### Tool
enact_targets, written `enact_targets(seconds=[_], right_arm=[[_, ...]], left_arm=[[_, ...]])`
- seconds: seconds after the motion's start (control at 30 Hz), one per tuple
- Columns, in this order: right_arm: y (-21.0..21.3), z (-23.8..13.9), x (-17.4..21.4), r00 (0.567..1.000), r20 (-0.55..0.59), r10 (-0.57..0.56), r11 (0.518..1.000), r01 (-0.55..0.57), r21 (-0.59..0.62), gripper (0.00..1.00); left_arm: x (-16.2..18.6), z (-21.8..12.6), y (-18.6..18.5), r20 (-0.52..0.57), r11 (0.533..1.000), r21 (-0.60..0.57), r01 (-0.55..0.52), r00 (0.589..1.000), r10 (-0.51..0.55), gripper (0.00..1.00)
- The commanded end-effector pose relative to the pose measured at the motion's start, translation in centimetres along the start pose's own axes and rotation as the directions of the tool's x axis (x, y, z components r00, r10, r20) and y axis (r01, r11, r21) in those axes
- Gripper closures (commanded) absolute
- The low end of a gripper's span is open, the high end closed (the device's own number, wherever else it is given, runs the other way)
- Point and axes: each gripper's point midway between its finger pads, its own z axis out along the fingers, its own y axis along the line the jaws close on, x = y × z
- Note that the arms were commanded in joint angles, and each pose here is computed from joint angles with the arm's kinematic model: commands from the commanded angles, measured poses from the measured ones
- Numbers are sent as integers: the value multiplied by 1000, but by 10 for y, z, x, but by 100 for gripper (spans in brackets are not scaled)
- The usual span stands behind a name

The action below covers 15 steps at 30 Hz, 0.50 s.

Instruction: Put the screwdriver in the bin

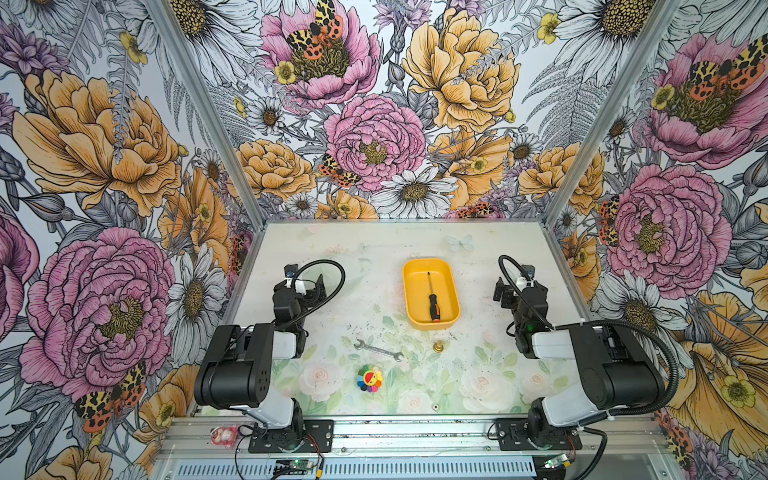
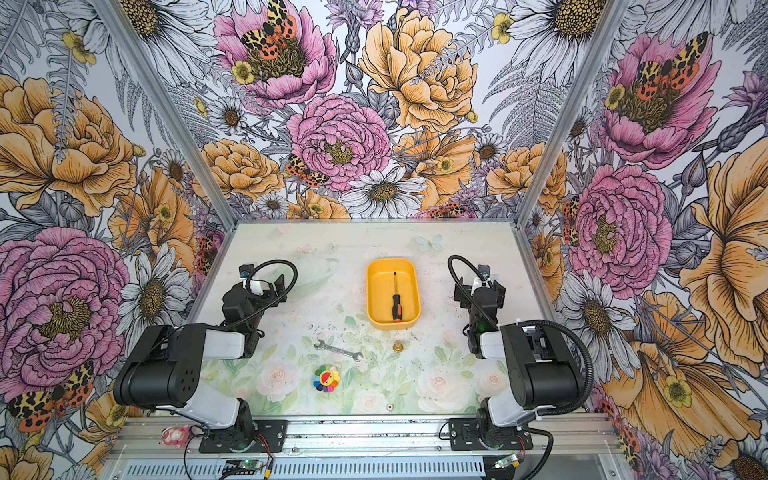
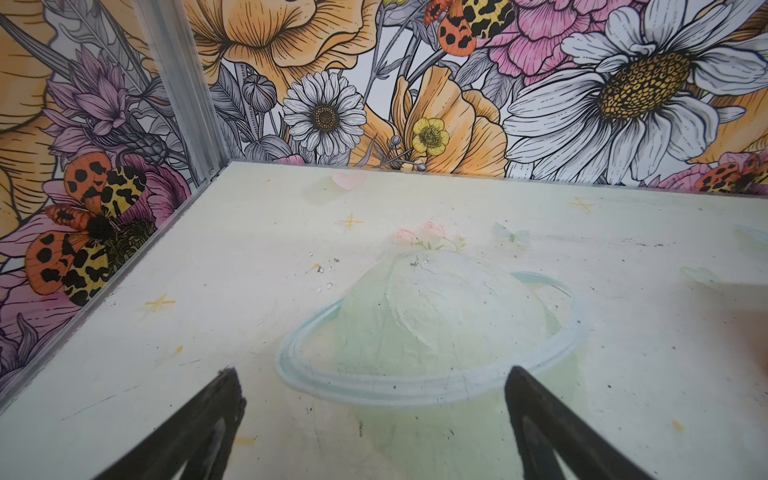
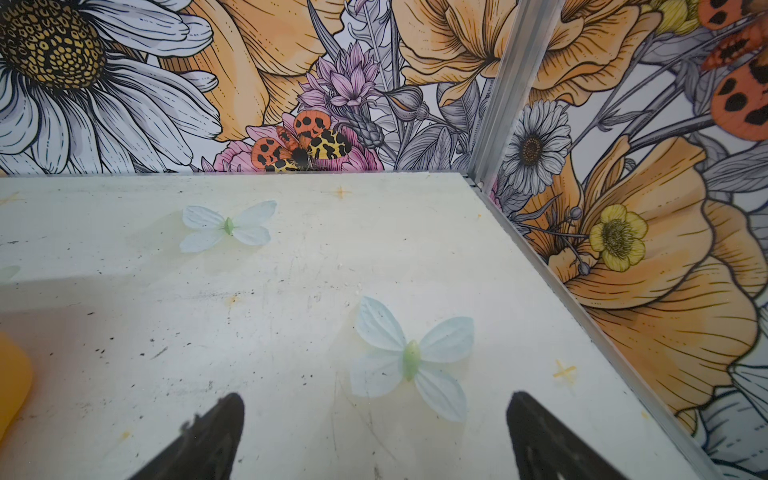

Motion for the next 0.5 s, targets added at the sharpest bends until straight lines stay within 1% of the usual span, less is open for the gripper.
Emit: enact_targets(seconds=[0.0, 0.47], right_arm=[[-2, 3, -11, 999, 30, 17, 1000, -17, 2, 1], [-2, 3, -11, 999, 30, 17, 1000, -17, 2, 1]], left_arm=[[-10, 2, 1, 30, 1000, -11, 3, 1000, -2, 1], [-9, 2, 2, 29, 1000, -13, 2, 1000, -1, 1]])
